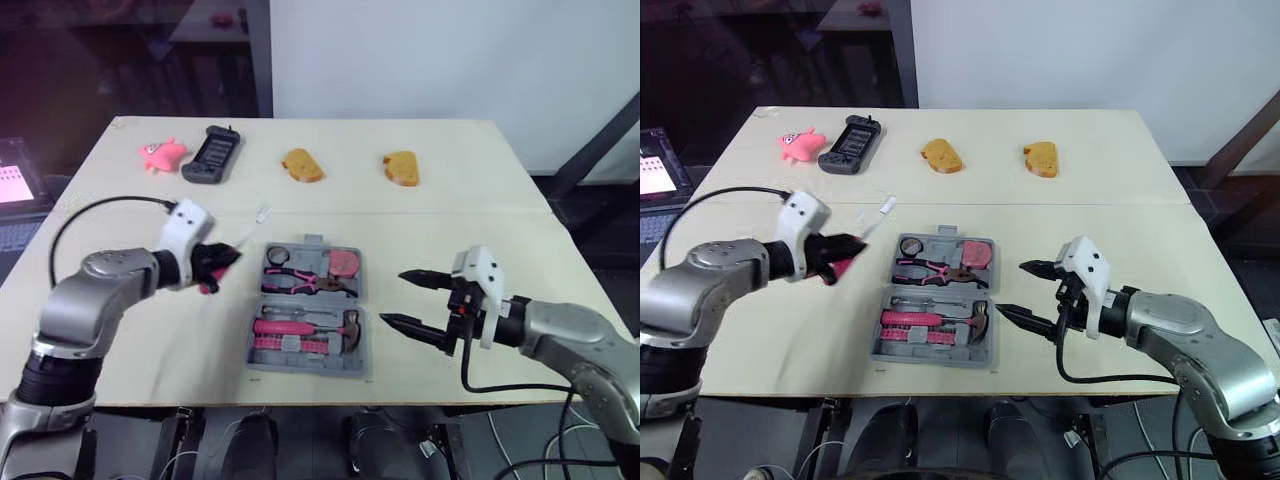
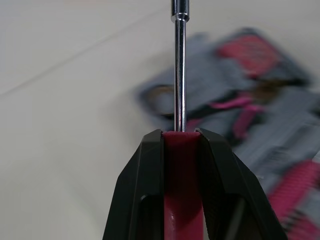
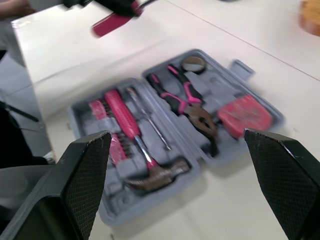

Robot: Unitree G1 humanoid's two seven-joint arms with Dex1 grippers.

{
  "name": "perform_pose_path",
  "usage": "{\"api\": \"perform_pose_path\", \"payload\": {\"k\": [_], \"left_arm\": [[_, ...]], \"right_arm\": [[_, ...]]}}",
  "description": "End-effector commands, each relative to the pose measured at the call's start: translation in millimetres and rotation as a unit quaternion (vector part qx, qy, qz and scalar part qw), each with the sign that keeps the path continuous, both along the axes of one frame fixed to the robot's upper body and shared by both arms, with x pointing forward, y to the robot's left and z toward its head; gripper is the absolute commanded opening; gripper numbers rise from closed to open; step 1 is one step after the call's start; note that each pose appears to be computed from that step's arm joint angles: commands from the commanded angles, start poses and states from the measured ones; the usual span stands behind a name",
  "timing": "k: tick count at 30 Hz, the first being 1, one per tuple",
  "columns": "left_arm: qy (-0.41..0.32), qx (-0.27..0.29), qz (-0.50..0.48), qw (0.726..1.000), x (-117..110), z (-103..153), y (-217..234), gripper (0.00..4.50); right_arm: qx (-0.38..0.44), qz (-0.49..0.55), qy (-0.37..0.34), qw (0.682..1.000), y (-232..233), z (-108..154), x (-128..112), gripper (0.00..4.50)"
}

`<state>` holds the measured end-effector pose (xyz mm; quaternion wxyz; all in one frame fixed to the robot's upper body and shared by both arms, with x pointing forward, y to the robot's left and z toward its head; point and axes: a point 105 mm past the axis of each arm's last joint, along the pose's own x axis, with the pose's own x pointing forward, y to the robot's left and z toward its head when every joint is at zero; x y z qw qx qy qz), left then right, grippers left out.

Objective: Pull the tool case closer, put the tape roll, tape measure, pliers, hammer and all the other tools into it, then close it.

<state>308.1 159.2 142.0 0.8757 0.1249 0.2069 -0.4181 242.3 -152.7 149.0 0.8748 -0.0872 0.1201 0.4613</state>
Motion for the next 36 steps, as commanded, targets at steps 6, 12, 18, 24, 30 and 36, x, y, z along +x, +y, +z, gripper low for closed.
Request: {"api": "perform_pose_path", "payload": {"k": [6, 12, 18, 24, 30, 36], "left_arm": [[0.07, 0.077, -0.205, 0.973, -31, -16, -38, 0.39], [0.133, 0.196, -0.25, 0.939, -42, -13, -33, 0.39], [0.141, 0.258, -0.304, 0.906, -57, -9, -46, 0.39], [0.104, 0.269, -0.33, 0.899, -58, -14, -70, 0.39], [0.079, 0.299, -0.303, 0.901, -49, -19, -85, 0.39], [0.086, 0.315, -0.313, 0.892, -51, -24, -95, 0.39]], "right_arm": [[-0.027, -0.015, 0.008, 0.999, -13, 0, -19, 4.5], [-0.019, -0.022, 0.006, 1.0, -10, -3, -19, 4.5], [-0.008, -0.031, -0.002, 0.999, -5, -4, -17, 4.5], [-0.004, -0.035, 0.0, 0.999, -2, -5, -17, 4.5], [-0.004, -0.034, 0.001, 0.999, -2, -5, -17, 4.5], [-0.001, -0.032, 0.004, 0.999, 0, -6, -16, 4.5]]}}
